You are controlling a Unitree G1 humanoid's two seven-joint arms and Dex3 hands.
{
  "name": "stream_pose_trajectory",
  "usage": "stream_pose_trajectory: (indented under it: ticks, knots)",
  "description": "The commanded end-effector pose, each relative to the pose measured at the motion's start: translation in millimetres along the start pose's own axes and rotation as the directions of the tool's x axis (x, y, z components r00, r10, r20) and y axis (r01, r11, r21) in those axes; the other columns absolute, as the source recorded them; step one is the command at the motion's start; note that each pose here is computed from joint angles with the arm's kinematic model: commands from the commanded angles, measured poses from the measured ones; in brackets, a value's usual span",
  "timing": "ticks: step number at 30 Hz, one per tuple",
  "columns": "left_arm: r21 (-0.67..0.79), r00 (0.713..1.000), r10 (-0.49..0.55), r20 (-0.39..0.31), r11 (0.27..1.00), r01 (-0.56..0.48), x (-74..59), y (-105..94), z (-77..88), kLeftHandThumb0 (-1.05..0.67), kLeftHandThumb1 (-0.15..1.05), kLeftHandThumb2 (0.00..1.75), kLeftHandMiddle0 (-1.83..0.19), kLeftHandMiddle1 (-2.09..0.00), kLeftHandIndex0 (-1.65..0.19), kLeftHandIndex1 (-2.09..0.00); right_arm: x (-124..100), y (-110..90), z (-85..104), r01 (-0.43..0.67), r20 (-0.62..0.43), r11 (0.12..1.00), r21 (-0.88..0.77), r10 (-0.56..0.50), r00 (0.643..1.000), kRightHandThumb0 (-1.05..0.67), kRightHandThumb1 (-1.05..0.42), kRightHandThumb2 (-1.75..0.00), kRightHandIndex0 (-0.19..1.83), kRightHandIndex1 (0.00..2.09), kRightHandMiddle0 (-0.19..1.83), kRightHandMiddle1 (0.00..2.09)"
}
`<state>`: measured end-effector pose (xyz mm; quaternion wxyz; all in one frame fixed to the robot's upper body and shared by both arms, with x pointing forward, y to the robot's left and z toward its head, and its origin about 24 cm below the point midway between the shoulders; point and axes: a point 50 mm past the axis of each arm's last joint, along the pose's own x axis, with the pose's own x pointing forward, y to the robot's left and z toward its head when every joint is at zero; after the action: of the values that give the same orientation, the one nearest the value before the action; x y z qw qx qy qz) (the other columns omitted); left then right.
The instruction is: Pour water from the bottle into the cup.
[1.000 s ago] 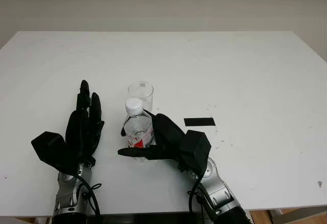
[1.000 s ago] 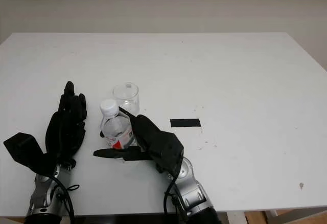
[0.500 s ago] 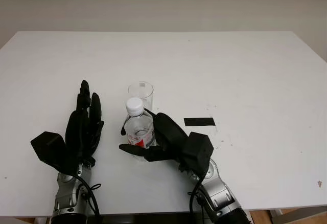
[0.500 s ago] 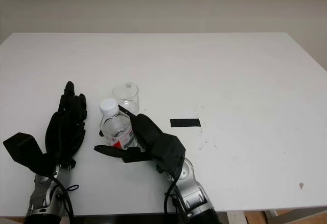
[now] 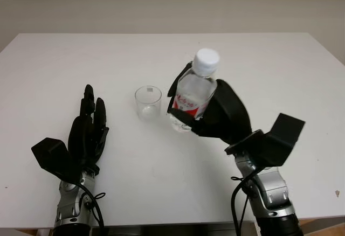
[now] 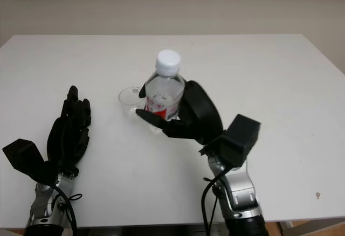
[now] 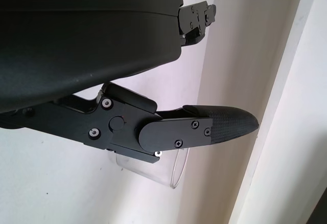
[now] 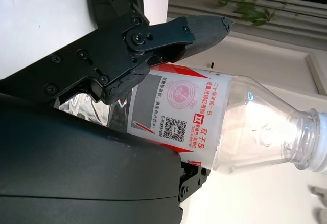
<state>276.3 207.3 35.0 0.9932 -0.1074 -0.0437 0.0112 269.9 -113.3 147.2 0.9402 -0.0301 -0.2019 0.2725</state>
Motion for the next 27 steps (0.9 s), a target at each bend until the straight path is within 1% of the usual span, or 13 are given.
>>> stream_pose_trajectory:
  ticks: [1, 6, 12, 13, 16, 19, 23, 27]
  knots:
    - [-0.003, 0.998, 0.014, -0.065, 1.0, -0.014, -7.3, 3.6, -14.1, -0.75, 1.05, 0.48, 0.19, -0.05, 0.18, -0.05, 5, -8, 12.8, 0.015, 0.037, 0.998, -0.059, -0.013, 0.999, -0.42, -1.05, -0.46, 1.59, 2.09, 1.18, 2.09]
    - [-0.005, 0.998, 0.017, -0.068, 1.0, -0.017, -7.2, 3.1, -14.4, -0.75, 1.05, 0.48, 0.19, -0.05, 0.18, -0.05, 15, -24, 12.4, 0.054, 0.007, 0.99, -0.132, -0.053, 0.999, -0.4, -1.05, -0.47, 1.61, 2.09, 1.25, 2.09]
    - [-0.012, 0.998, 0.012, -0.067, 1.0, -0.013, -7.2, 1.8, -14.5, -0.75, 1.05, 0.48, 0.19, -0.05, 0.19, -0.05, 40, -39, 2.0, 0.081, -0.039, 0.98, -0.18, -0.09, 0.995, -0.35, -1.05, -0.43, 1.54, 2.09, 1.18, 2.09]
    - [-0.017, 0.998, 0.011, -0.066, 1.0, -0.012, -7.1, 1.7, -14.7, -0.75, 1.05, 0.47, 0.19, -0.05, 0.18, -0.05, 45, -41, -1.2, 0.089, -0.063, 0.974, -0.207, -0.104, 0.993, -0.35, -1.05, -0.43, 1.53, 2.09, 1.18, 2.09]
    - [-0.024, 0.998, 0.008, -0.066, 1.0, -0.01, -7.1, 1.3, -15.2, -0.74, 1.05, 0.48, 0.19, -0.04, 0.19, -0.05, 61, -48, -10.7, 0.092, -0.125, 0.931, -0.354, -0.145, 0.981, -0.37, -1.05, -0.42, 1.43, 2.09, 1.16, 2.09]
    - [-0.018, 0.998, 0.012, -0.069, 1.0, -0.013, -7.1, 0.7, -15.7, -0.74, 1.05, 0.48, 0.19, -0.04, 0.18, -0.05, 73, -54, -22.4, 0.091, -0.153, 0.891, -0.445, -0.176, 0.972, -0.38, -1.05, -0.42, 1.38, 2.09, 1.12, 2.09]
    - [-0.019, 0.998, 0.012, -0.07, 1.0, -0.013, -7.5, 0.1, -16.4, -0.76, 1.05, 0.48, 0.19, -0.05, 0.18, -0.05, 85, -59, -34.5, 0.08, -0.163, 0.831, -0.551, -0.202, 0.966, -0.36, -1.05, -0.4, 1.33, 2.09, 1.06, 2.09]
    - [-0.027, 0.998, 0.009, -0.069, 1.0, -0.011, -8.1, 0.1, -17.5, -0.76, 1.05, 0.46, 0.19, -0.04, 0.19, -0.05, 95, -63, -42.0, 0.081, -0.164, 0.763, -0.642, -0.24, 0.957, -0.36, -1.05, -0.37, 1.35, 2.09, 1.04, 2.09]
